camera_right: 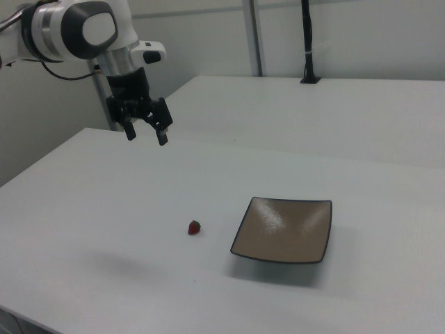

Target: Strawberries on a ceramic plate

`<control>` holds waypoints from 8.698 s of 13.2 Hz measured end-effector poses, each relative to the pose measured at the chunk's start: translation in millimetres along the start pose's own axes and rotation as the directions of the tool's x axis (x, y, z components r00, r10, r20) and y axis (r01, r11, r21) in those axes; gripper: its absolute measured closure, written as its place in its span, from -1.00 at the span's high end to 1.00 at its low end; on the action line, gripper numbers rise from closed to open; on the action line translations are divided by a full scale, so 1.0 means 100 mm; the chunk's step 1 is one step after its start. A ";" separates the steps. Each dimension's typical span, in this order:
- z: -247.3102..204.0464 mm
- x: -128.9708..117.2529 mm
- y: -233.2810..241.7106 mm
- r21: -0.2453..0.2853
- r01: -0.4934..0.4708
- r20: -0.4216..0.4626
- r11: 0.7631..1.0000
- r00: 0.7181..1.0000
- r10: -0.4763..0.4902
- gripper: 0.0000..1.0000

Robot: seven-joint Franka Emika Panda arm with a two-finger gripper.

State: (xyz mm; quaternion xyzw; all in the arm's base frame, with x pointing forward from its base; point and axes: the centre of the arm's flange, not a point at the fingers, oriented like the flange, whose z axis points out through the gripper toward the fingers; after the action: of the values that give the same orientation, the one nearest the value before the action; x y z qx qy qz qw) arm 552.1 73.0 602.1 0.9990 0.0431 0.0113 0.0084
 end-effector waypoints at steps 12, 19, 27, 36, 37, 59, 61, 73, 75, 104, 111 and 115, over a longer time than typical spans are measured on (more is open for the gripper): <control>0.02 0.00 -0.02 0.022 0.010 0.005 1.000 1.000 -0.010 1.00; 0.33 0.03 0.16 0.044 0.378 0.047 0.925 0.924 -0.379 1.00; 0.88 0.17 0.42 0.040 0.442 0.022 0.896 0.896 -0.444 1.00; 1.91 0.39 0.58 0.037 0.424 0.005 0.905 0.905 -0.425 1.00; 1.99 0.40 0.58 0.039 0.424 0.006 0.905 0.905 -0.425 1.00; 2.98 0.53 0.12 0.044 0.503 0.021 0.863 0.863 -0.504 0.65; 2.99 0.53 0.12 0.039 0.510 0.026 0.859 0.859 -0.511 0.50; 2.44 0.53 0.13 0.018 0.512 0.012 0.859 0.859 -0.512 -0.33; 2.03 0.47 0.14 0.017 0.509 0.024 0.861 0.860 -0.509 -0.33; 1.76 0.62 2.45 -0.030 0.213 -0.152 0.977 0.965 -0.215 -0.33; 2.48 0.82 2.47 -0.032 0.213 -0.173 0.976 0.961 -0.216 -0.33; 2.53 0.82 2.47 -0.028 0.214 -0.167 0.977 0.962 -0.215 -0.07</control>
State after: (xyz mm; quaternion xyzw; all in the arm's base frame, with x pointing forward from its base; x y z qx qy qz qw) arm 660.6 -170.1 355.5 0.9838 0.1515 0.0954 0.0107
